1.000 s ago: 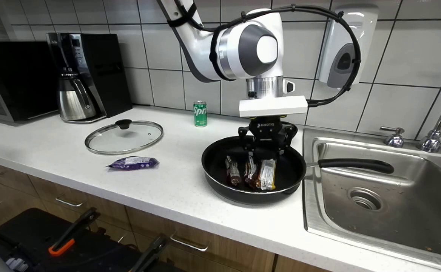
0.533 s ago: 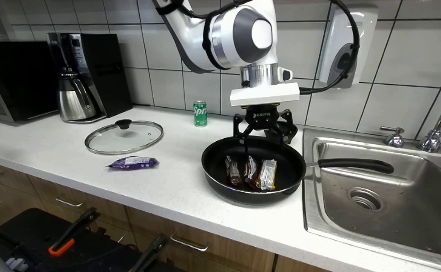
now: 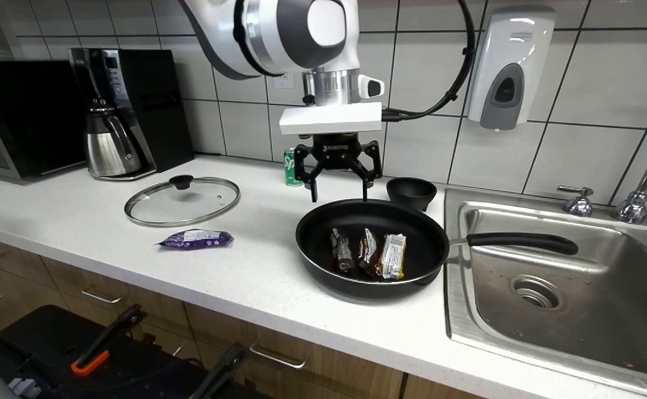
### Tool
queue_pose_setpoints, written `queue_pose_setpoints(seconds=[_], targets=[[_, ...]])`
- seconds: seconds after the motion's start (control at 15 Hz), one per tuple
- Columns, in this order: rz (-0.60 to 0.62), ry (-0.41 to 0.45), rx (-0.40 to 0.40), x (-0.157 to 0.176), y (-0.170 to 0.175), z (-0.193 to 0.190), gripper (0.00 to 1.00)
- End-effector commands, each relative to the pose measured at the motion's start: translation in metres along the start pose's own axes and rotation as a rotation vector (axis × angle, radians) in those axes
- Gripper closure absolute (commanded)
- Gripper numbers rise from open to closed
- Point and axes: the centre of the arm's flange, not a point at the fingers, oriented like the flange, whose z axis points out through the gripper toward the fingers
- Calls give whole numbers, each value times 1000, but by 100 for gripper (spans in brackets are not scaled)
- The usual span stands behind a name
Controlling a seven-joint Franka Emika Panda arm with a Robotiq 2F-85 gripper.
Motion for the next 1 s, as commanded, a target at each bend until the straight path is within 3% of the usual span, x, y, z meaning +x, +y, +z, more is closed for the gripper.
queue_pose_setpoints(seconds=[0.0,0.13,0.4,0.47,0.93], targets=[[65,66,53,-12,-42,-6,0],[119,74,86,-11,-61,0,0],[181,-26,124,5,-99,11,0],[155,9,117,-1,-80,15,0],[160,2,120,-1,-82,17,0]])
